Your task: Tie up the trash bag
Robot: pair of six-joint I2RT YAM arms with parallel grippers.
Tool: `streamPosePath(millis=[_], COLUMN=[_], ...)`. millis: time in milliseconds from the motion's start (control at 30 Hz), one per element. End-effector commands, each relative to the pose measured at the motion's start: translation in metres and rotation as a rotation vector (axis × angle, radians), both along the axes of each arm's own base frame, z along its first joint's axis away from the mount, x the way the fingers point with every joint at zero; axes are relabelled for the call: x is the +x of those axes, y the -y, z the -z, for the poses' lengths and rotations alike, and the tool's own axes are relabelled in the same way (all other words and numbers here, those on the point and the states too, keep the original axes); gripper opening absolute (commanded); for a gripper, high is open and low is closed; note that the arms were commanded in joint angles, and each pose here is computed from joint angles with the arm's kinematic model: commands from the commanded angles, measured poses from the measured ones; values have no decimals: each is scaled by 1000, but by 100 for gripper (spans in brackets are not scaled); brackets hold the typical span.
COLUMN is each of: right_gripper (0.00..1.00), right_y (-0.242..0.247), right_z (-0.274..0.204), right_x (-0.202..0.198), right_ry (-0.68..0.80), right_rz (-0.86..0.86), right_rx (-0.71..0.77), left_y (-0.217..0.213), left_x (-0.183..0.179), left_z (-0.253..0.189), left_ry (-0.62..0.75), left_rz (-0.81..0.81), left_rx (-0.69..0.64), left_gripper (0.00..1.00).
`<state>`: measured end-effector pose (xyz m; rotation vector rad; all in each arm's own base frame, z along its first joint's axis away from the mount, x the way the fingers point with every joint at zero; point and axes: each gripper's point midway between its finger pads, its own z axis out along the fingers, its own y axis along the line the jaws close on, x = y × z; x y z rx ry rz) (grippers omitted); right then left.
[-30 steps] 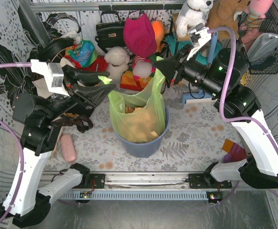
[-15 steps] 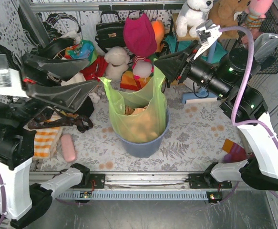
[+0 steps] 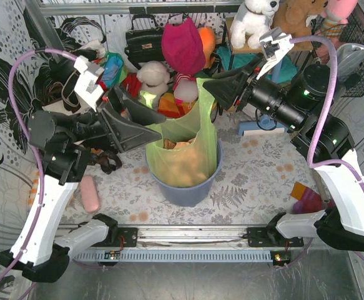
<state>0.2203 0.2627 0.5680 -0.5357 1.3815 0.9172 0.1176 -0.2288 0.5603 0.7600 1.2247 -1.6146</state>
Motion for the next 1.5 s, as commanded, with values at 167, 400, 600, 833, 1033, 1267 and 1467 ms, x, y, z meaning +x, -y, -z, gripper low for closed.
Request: streamPosePath(millis=[167, 400, 600, 833, 1033, 1267, 1467], right_gripper=[40, 39, 39, 38, 27, 33, 49], right_y=[16, 16, 16, 17, 17, 14, 17], right_z=[-20, -20, -20, -23, -24, -17, -13], right_x=[-9, -9, -9, -10, -10, -6, 2], right_ry=[60, 61, 59, 65, 74, 69, 77], right_rz=[26, 28, 31, 30, 30, 27, 69], right_rx=[17, 11, 11, 13, 1, -32, -71], left_y=[-16, -2, 41, 86, 83, 86, 97], left_x=[-21, -31, -46, -53, -32, -15, -11], left_z=[-15, -33, -38, -26, -9, 8, 19], left_ry=[161, 201, 198, 196, 139, 140, 194], left_rz=[-120, -100, -63, -205, -384, -491, -530], left_rx=[-111, -118, -70, 60, -62, -179, -234], left_gripper=[71, 70, 67, 64, 63, 63, 63])
